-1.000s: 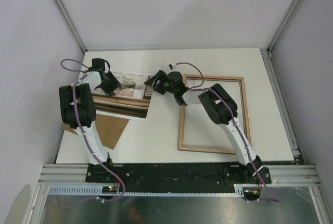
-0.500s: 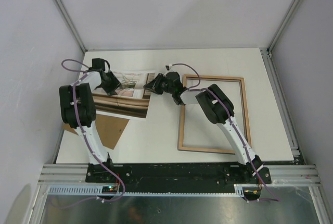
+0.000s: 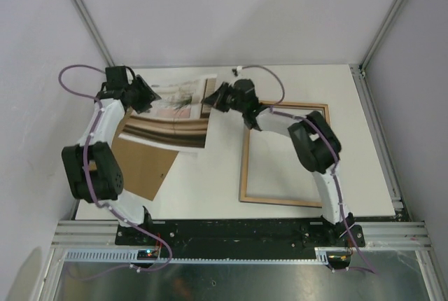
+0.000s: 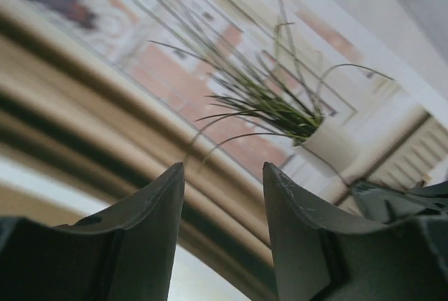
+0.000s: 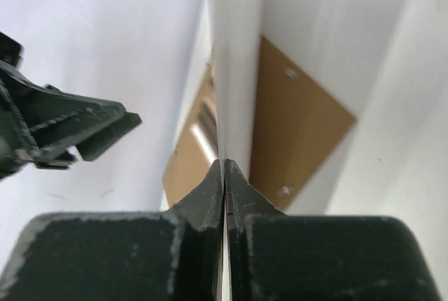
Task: Put the photo into the frame
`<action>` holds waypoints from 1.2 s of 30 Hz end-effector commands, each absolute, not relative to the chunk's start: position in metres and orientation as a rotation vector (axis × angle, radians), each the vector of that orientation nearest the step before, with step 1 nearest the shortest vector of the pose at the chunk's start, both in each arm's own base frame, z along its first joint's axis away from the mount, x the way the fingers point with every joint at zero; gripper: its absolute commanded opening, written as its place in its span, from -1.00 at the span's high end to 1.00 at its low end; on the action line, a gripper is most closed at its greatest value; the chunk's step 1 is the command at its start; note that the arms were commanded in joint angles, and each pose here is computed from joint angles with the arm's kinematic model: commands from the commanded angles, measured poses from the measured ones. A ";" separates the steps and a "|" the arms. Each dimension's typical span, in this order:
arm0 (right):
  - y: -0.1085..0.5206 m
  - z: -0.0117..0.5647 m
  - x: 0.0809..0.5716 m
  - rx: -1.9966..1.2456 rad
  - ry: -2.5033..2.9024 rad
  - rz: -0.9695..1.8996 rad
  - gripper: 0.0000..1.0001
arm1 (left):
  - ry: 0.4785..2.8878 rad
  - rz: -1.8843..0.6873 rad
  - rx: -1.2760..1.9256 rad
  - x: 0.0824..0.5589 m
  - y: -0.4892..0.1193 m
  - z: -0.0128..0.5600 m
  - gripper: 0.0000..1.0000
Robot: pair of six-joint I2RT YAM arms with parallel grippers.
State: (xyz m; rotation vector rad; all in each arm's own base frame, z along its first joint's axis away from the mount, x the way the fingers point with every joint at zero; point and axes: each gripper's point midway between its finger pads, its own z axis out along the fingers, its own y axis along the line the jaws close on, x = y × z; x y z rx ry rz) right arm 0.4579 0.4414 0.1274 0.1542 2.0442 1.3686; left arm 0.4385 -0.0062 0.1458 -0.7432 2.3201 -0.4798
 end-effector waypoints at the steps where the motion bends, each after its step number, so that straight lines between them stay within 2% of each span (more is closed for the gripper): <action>1: 0.394 0.248 0.463 0.078 1.841 1.293 1.00 | 2.173 -0.590 -0.655 0.433 -0.023 0.217 -0.08; 5: 0.337 0.288 0.451 0.057 1.850 1.127 1.00 | 2.143 -0.639 -0.610 0.427 -0.038 0.237 -0.08; 9: 0.252 0.349 0.431 0.034 1.803 0.932 1.00 | 2.146 -0.670 -0.566 0.424 -0.054 0.244 -0.09; 14: 0.145 0.428 0.373 -0.020 1.706 0.575 1.00 | 2.158 -0.703 -0.521 0.425 -0.073 0.246 -0.10; 18: 0.099 0.459 0.318 -0.065 1.664 0.315 1.00 | 2.207 -0.768 -0.445 0.427 -0.110 0.237 -0.10; 23: 0.083 0.460 0.276 -0.070 1.652 0.148 1.00 | 2.337 -0.830 -0.215 0.421 -0.183 0.204 -0.12; 30: 0.073 0.455 0.277 -0.042 1.662 0.052 1.00 | 2.518 -0.640 0.013 0.405 -0.255 0.124 -0.12; 36: 0.068 0.454 0.282 -0.053 1.664 -0.001 1.00 | 2.570 -0.496 0.167 0.397 -0.288 0.089 -0.12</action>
